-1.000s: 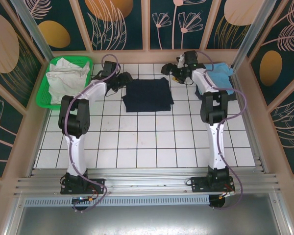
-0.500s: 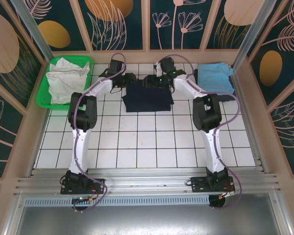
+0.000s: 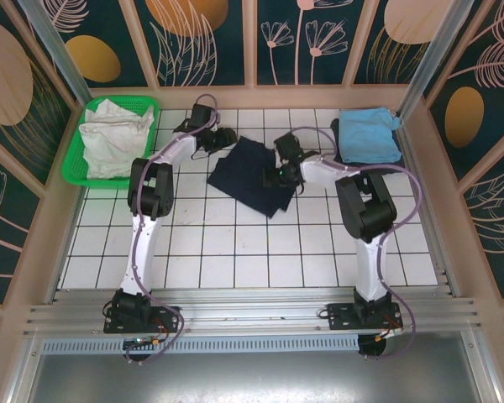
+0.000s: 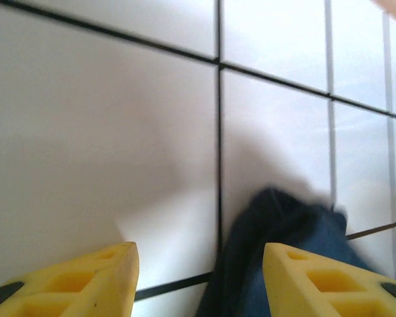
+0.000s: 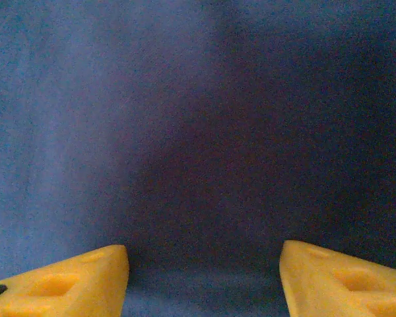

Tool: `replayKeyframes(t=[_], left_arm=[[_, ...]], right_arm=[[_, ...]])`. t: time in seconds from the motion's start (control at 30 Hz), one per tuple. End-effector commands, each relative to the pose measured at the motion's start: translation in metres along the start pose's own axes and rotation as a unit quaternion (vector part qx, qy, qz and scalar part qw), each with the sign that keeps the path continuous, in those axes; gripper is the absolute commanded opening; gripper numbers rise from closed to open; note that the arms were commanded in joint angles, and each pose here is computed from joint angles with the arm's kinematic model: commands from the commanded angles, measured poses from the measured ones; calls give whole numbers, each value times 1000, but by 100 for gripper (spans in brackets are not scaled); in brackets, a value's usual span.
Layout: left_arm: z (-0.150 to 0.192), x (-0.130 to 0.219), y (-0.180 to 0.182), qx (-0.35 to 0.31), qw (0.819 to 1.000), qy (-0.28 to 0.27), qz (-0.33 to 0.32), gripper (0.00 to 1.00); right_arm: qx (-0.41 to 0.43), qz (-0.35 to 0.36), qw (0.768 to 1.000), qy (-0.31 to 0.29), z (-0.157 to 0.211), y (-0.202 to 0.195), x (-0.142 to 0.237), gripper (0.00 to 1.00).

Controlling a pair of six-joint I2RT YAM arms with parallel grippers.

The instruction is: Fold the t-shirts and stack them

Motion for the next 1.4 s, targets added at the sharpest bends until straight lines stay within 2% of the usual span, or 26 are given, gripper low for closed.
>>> replayKeyframes(t=[0.0, 0.07, 0.1, 0.13, 0.17, 0.27, 0.4, 0.47, 0.6, 0.67, 0.83, 1.0, 1.07, 1.17, 1.27, 1.37], left_arm=[[-13, 15, -29, -18, 998, -1, 59, 53], [-25, 40, -45, -33, 997, -34, 63, 55], [-33, 57, -54, -42, 995, -56, 64, 57], [-38, 71, -61, -50, 994, -75, 59, 60], [-41, 85, -66, -55, 993, -91, 55, 62], [-34, 119, -70, -57, 991, -115, 38, 64], [16, 137, -49, -32, 995, -95, 30, 62], [47, 140, -32, -18, 997, -79, 16, 61], [101, 139, -3, 15, 999, -43, 4, 57], [118, 138, 2, 31, 999, -27, 12, 57], [125, 149, -9, 30, 998, -16, 44, 58], [120, 150, -7, 15, 1000, -11, 18, 58], [122, 149, -3, 16, 1000, -11, 9, 59], [129, 146, 5, 23, 1000, -7, -2, 59], [139, 142, 14, 34, 999, 5, -9, 58], [149, 141, 20, 39, 999, 14, -13, 58]], right_arm=[[-27, 34, 997, 57, 56, 19, 20, 69], [-32, 33, 999, 8, 38, 23, 52, 74], [-30, 26, 999, -20, 26, 24, 65, 80], [-26, 17, 998, -51, 13, 23, 75, 93], [-27, 15, 997, -69, 3, 18, 78, 99], [-38, 26, 995, -87, -27, -11, 67, 99], [-51, 41, 997, -52, -36, -37, 36, 99], [-51, 43, 997, -41, -30, -40, 27, 95], [-64, 16, 998, -8, -1, -38, 17, 73], [-67, 11, 998, 10, 20, -35, 17, 71], [-72, 28, 996, 49, 79, -33, 38, 69], [-59, -76, 992, 84, 118, 23, 59, 65], [-50, -74, 994, 70, 113, 30, 73, 66], [-67, -27, 997, 13, 87, 5, 92, 67], [-119, -13, 993, -17, 65, -26, 90, 66], [-134, -28, 990, -16, 57, -25, 74, 67]])
Point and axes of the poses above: each hand's point on the last joint's axis, 136 mm out from that joint toward the fingers, its own x axis back along the fingers, its own y axis along the line the jaws close on, z = x × y, the point moved 4 cm from there along x, back along the fingers, and after that the axes turned 1 degree about x, right-handed, at the moved point
